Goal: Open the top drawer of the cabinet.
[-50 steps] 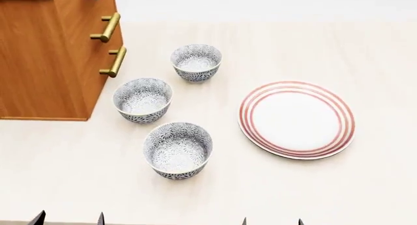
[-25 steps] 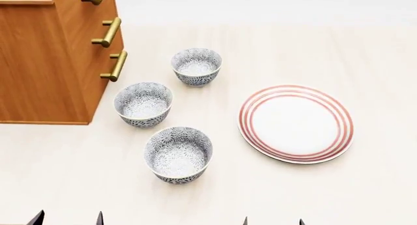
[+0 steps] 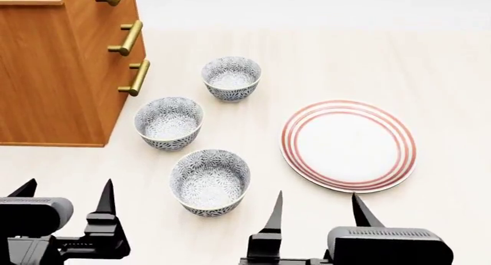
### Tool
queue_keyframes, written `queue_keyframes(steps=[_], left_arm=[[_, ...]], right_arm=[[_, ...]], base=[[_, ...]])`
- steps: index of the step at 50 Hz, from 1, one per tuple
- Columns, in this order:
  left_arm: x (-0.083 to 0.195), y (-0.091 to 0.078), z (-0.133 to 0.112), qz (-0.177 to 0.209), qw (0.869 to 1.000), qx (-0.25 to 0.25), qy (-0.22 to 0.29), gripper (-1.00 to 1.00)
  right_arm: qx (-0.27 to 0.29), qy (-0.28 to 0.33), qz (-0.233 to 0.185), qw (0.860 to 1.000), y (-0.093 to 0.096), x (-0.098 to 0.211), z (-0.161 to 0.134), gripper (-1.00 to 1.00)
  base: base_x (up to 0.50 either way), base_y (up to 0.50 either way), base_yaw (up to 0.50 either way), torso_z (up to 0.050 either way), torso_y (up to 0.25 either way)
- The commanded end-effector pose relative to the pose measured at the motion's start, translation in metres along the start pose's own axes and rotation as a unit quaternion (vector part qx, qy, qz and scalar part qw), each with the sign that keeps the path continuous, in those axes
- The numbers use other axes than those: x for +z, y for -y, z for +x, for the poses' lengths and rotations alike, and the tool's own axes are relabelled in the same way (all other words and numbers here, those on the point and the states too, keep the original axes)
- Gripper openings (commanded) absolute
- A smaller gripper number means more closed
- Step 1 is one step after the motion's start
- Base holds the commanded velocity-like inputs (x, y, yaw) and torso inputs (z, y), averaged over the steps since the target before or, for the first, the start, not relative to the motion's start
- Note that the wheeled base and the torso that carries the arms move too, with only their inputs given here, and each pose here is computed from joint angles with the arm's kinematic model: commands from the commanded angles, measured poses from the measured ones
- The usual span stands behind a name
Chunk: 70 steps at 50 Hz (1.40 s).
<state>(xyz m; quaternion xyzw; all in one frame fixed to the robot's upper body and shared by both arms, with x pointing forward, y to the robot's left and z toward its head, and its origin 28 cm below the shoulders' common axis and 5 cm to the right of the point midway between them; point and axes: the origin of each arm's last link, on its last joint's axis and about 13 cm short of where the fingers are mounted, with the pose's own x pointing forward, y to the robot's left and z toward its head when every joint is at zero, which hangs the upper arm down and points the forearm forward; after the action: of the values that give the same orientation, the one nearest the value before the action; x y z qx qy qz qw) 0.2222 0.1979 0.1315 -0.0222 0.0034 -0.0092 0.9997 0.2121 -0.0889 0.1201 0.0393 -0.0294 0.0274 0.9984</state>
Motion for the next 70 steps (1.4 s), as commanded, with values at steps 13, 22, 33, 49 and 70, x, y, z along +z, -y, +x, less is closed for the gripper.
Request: queue_keyframes(steps=[13, 22, 33, 49, 70], left_arm=[[0.0103, 0.0036, -0.0065, 0.018, 1.000, -0.012, 0.001, 1.00], [0.0125, 0.0017, -0.0083, 0.018, 1.000, -0.010, 0.004, 1.00], [0.0105, -0.0007, -0.0085, 0.018, 1.000, -0.006, 0.002, 1.00], [0.0065, 0.0001, -0.0085, 0.023, 1.000, -0.007, -0.003, 1.00], [0.0027, -0.0003, -0.0086, 0.027, 1.000, -0.006, -0.007, 1.00]], right_arm=[[0.014, 0.008, -0.010, 1.000, -0.0028, 0.0064, -0.0081, 1.00], [0.020, 0.012, -0.012, 1.000, -0.0051, 0.0085, -0.0093, 1.00], [0.026, 0.012, -0.025, 0.999, -0.0058, 0.0072, -0.0100, 1.00], [0.023, 0.011, -0.029, 0.999, -0.0037, 0.0048, -0.0107, 1.00], [0.025, 0.009, -0.029, 0.999, -0.0039, 0.0034, -0.0117, 1.00]], base=[[0.08, -0.01, 0.00, 0.000, 0.000], [0.47, -0.06, 0.00, 0.000, 0.000], [0.49, -0.05, 0.00, 0.000, 0.000], [0.50, 0.00, 0.00, 0.000, 0.000], [0.50, 0.00, 0.00, 0.000, 0.001]])
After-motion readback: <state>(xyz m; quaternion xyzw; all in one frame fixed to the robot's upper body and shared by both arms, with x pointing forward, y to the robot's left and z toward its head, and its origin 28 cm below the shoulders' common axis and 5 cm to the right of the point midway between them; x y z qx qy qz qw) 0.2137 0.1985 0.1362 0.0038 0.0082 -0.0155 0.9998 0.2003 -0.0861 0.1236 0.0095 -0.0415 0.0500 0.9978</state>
